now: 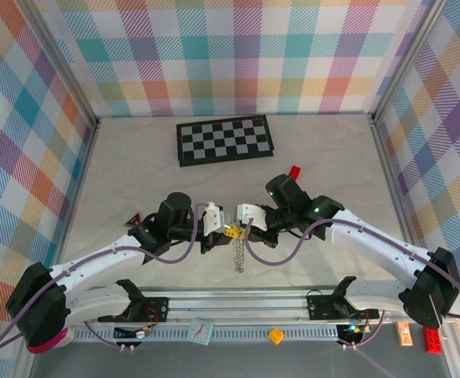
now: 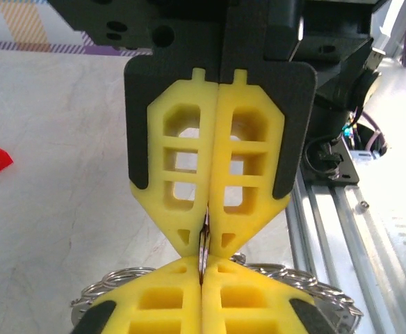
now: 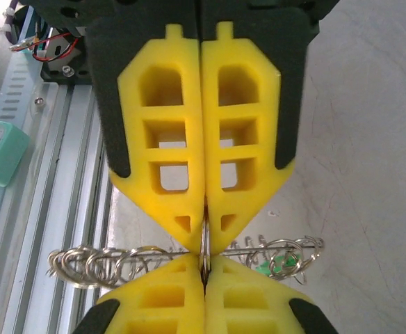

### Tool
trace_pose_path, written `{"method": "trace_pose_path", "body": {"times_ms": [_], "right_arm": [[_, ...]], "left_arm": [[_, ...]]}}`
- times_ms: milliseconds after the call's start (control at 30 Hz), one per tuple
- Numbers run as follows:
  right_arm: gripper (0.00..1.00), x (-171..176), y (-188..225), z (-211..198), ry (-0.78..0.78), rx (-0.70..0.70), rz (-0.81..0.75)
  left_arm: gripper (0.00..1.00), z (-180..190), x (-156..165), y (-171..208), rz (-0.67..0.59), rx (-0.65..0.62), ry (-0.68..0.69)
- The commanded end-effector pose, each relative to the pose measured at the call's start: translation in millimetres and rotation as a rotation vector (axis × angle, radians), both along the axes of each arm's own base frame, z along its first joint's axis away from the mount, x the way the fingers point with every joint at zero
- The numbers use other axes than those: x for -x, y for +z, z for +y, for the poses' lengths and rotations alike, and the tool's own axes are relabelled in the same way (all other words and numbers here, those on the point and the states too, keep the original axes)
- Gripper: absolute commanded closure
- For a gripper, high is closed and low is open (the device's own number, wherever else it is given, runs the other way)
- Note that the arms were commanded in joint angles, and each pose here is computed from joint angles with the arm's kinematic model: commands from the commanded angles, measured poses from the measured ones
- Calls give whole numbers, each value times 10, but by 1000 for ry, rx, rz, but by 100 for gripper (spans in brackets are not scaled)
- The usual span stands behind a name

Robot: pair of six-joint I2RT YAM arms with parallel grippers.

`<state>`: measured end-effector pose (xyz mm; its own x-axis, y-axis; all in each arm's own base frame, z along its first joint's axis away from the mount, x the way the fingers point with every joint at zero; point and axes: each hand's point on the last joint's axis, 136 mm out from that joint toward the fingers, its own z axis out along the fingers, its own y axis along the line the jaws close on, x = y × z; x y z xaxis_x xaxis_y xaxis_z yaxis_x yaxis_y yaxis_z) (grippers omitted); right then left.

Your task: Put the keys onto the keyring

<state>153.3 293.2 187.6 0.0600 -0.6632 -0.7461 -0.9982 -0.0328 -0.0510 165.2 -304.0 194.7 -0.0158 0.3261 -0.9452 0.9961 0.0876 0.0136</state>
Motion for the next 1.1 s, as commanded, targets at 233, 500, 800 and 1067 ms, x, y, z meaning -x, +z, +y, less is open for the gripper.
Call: {"method": "trace_pose_path", "body": {"times_ms": [233, 500, 800, 1067], "right_arm": [[57, -111, 194, -100, -165, -244, 47], [56, -9, 84, -109, -180, -266, 142], [53, 21, 82, -77, -173, -281, 180], [68, -124, 5, -98, -227, -233, 133]], "left_arm": [[100, -26, 29, 242, -32, 123, -1], [100, -53, -24, 290, -12, 192, 31], [100, -41, -113, 279, -4, 195, 87], [100, -37, -96, 314, -4, 206, 80]]}}
